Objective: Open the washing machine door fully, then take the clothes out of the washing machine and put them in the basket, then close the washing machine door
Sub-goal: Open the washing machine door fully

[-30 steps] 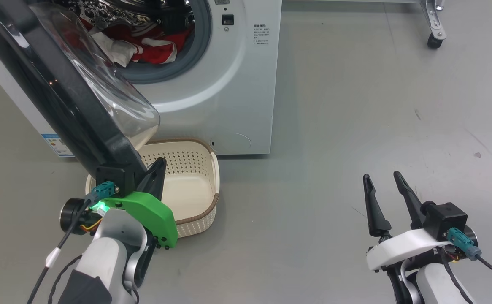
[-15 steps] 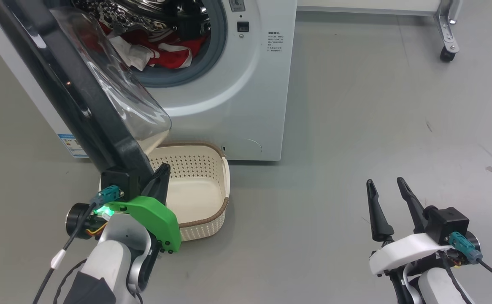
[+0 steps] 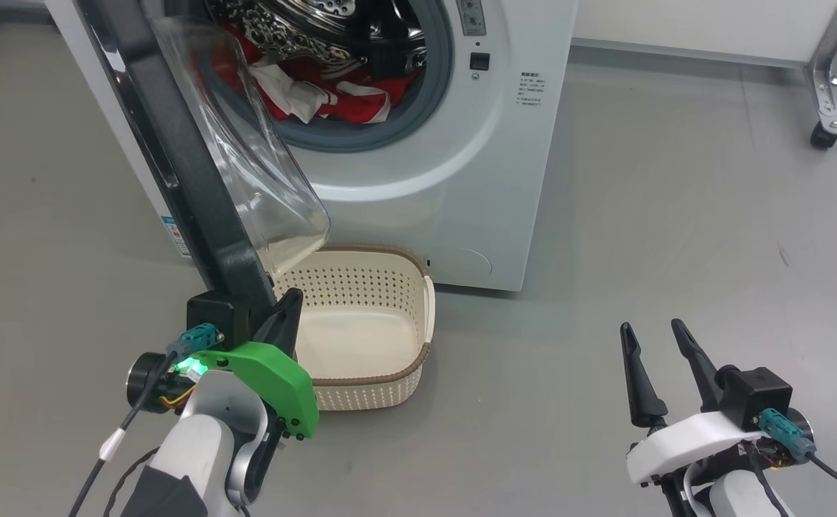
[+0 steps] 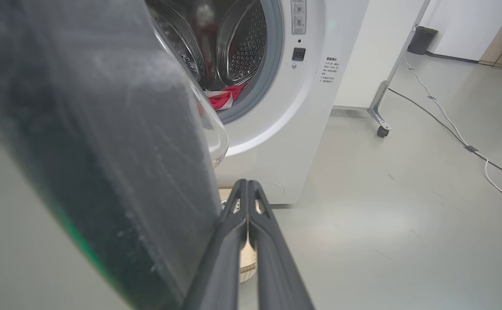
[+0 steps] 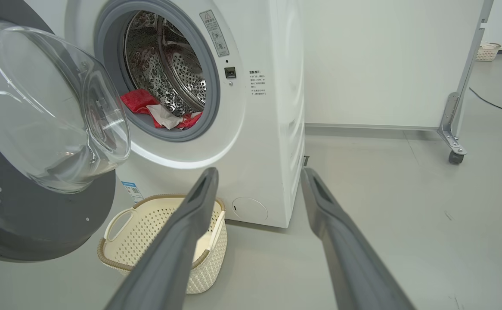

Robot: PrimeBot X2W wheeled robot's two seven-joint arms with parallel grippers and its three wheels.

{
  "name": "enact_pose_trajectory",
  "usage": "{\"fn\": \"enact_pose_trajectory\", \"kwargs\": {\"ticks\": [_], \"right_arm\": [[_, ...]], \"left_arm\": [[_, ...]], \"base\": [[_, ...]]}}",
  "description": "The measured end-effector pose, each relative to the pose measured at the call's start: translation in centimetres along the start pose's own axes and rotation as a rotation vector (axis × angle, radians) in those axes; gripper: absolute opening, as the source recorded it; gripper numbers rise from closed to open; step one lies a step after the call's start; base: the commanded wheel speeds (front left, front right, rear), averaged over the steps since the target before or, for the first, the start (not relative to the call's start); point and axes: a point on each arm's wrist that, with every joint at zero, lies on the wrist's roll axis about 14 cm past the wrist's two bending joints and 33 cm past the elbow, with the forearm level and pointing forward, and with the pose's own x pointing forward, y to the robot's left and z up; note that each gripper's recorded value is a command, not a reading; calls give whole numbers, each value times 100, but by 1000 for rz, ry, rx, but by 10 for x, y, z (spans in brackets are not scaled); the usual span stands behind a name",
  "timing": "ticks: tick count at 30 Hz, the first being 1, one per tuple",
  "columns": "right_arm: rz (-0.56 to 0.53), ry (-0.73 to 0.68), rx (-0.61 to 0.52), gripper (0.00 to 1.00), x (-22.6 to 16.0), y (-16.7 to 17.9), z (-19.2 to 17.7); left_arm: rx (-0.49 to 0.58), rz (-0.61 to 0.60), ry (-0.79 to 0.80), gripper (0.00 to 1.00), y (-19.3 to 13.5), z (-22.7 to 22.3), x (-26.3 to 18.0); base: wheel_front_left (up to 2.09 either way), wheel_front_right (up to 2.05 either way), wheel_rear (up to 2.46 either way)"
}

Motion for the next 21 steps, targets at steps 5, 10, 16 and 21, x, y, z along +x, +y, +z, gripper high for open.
{"fn": "enact_pose_trajectory", "kwargs": {"ticks": [5,10,16,21], "right_arm": [[40,9,3,100,5,13,-3],[78,25,4,100,10,25,-8],[133,39,11,100,17,42,-13],[161,52,18,100,21,52,-17]], "left_arm": [[-11,40,-21,0,13,4,-9],[-26,83,-37,0,27,8,-19],[-48,158,-63,0,50,11,-32],[-61,212,-70,0,67,9,-41]], "base": [[0,0,0],[0,0,0],[0,0,0],[0,0,0]]}}
